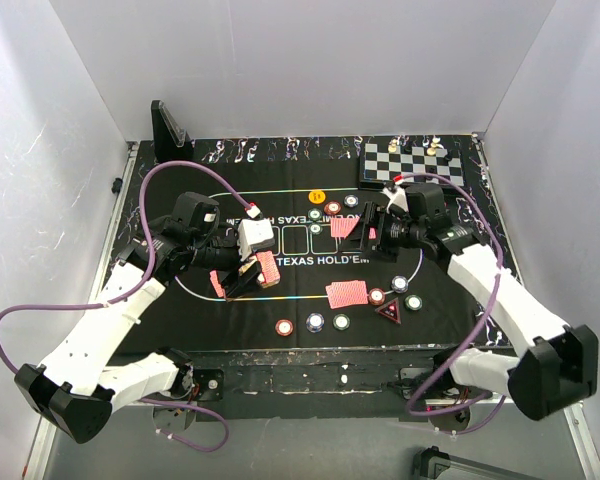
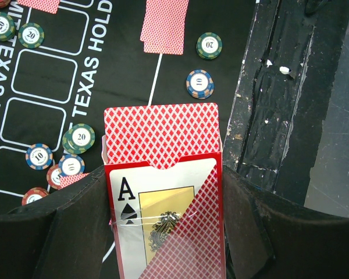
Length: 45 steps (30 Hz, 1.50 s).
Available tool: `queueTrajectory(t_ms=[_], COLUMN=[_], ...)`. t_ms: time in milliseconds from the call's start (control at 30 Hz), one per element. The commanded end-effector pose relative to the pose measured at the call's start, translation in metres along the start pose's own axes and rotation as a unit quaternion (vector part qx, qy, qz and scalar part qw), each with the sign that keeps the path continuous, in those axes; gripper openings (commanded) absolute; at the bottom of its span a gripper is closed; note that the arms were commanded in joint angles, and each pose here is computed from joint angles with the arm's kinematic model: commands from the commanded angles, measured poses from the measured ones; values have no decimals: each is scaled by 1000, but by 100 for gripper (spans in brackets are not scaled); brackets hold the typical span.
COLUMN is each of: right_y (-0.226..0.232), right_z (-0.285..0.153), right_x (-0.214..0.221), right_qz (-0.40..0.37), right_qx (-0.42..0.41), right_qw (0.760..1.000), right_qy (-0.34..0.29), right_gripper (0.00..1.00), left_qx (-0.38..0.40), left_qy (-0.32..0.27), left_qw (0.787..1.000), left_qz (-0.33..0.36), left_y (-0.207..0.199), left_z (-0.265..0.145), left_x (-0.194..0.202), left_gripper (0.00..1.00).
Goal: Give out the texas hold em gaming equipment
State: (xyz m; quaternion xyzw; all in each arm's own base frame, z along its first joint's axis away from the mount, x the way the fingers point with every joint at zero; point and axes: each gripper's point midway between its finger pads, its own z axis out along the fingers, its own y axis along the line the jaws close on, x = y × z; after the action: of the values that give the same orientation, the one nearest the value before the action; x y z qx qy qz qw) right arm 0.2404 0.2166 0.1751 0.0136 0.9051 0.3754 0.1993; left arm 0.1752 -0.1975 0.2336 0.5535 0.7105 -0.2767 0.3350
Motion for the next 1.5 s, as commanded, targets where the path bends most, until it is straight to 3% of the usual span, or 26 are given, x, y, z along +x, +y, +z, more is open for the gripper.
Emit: queueTrajectory(t_ms=[0, 100, 367, 867, 1233, 1467], right_y=[89, 128, 193, 224, 201, 190], right_z=[-33, -39, -8, 57, 67, 59], right_x=[7, 16, 43, 83, 90, 80], right_qz=[-7, -18, -61, -55, -32, -16], right_qx=[-178, -252, -294, -319, -291, -295], right_qw=[984, 967, 949, 932, 941, 942], right_qy=[11, 31, 91, 162, 173, 159], right_gripper=[84, 86, 88, 90, 60, 51], left_qx=[3, 3, 2, 2, 1, 1], left_qy=[-25, -25, -24, -24, -30, -30], left_qw=[1000, 1000, 1000, 1000, 999, 999], left_qz=[14, 15, 13, 15, 18, 18], left_y=[-3, -3, -3, -4, -6, -7], left_z=[-6, -6, -6, -8, -10, -10], left_x=[-14, -14, -14, -15, -16, -14], left_gripper=[19, 19, 19, 19, 19, 19])
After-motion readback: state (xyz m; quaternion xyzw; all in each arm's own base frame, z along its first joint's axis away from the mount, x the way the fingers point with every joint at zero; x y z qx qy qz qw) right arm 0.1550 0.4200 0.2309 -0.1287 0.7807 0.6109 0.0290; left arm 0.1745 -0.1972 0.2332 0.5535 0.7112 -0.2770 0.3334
